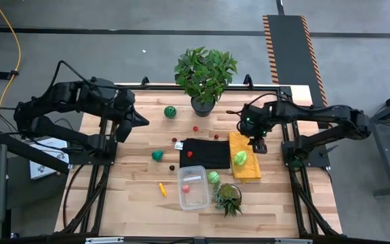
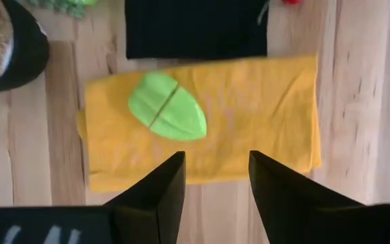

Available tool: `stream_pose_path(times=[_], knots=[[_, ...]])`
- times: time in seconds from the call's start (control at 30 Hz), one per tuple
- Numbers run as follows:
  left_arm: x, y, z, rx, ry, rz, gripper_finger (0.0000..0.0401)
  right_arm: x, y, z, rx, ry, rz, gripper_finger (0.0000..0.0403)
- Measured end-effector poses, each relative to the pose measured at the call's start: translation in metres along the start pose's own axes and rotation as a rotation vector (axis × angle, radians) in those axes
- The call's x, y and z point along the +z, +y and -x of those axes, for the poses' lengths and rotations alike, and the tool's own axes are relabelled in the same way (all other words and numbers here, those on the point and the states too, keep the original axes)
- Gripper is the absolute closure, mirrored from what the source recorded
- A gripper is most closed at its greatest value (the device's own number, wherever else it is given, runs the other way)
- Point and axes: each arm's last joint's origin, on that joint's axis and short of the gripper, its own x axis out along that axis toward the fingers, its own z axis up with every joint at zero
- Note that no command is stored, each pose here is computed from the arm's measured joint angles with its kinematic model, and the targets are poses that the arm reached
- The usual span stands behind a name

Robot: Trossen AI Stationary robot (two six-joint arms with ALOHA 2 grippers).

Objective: Pick and placing Produce into tupperware
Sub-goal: Put the starfruit into the bin

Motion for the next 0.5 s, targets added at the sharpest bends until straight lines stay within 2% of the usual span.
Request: stream_pose_path(times=[0.13,0.37,0.5], knots=[[0.0,0.0,0.0,0.0,0.0,0.01,0.04,0.006,0.004,0.003,0.005,-0.005,0.04,0.023],[0.0,0.0,0.0,0.001,0.001,0.012,0.04,0.01,0.019,0.003,0.036,-0.01,0.093,0.0155],[0.0,0.0,0.0,0.001,0.002,0.012,0.04,0.013,0.036,0.0,-0.001,-0.004,0.257,0.0144]])
